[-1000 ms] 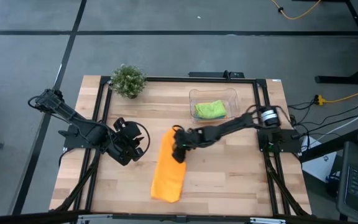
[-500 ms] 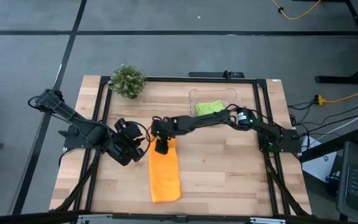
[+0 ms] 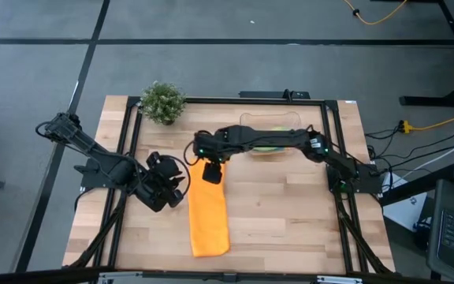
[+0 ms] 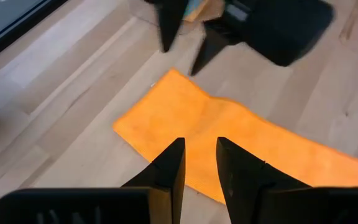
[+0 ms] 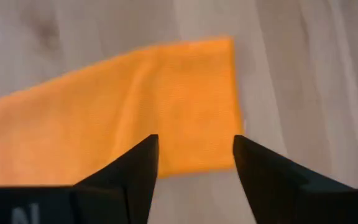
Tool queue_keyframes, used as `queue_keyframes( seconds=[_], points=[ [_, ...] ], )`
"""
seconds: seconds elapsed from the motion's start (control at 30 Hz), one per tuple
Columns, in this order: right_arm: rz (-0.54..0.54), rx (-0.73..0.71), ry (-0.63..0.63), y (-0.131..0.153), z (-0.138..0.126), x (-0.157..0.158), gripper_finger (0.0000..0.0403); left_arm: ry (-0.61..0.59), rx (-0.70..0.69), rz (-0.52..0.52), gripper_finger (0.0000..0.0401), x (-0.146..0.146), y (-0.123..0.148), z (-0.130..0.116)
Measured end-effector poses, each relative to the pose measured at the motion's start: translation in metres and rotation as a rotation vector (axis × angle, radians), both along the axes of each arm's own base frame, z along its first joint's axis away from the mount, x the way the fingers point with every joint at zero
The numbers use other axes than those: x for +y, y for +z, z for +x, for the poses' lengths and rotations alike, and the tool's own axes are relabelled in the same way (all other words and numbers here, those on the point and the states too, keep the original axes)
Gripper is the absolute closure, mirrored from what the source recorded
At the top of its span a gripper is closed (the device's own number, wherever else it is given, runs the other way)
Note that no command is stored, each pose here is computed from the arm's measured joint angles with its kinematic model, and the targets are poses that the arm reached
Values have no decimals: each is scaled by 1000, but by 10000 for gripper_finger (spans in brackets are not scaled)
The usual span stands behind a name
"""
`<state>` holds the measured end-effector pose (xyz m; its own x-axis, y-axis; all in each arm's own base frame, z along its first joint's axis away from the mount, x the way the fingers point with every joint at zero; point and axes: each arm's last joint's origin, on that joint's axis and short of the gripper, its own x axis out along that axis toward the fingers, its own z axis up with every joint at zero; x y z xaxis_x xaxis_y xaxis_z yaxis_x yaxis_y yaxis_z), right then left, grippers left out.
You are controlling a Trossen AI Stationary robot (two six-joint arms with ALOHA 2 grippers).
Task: Fold microfiber towels
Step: Fold the orange microfiber cloth
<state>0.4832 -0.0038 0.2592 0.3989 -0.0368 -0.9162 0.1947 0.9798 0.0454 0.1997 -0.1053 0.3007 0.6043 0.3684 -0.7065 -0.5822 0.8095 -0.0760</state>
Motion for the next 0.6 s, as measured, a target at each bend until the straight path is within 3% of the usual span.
queue_keyframes(
  seconds=[0.1,0.37,0.6],
  points=[
    [30,25,-42,-17,0,9,194,-4,-2,-1,318,-1,0,0],
    [14,78,-127,-100,-6,20,194,-4,-21,-13,318,-2,1,1],
    [-17,124,-130,-124,-17,12,194,-2,-26,-16,318,-2,1,2]
  ],
)
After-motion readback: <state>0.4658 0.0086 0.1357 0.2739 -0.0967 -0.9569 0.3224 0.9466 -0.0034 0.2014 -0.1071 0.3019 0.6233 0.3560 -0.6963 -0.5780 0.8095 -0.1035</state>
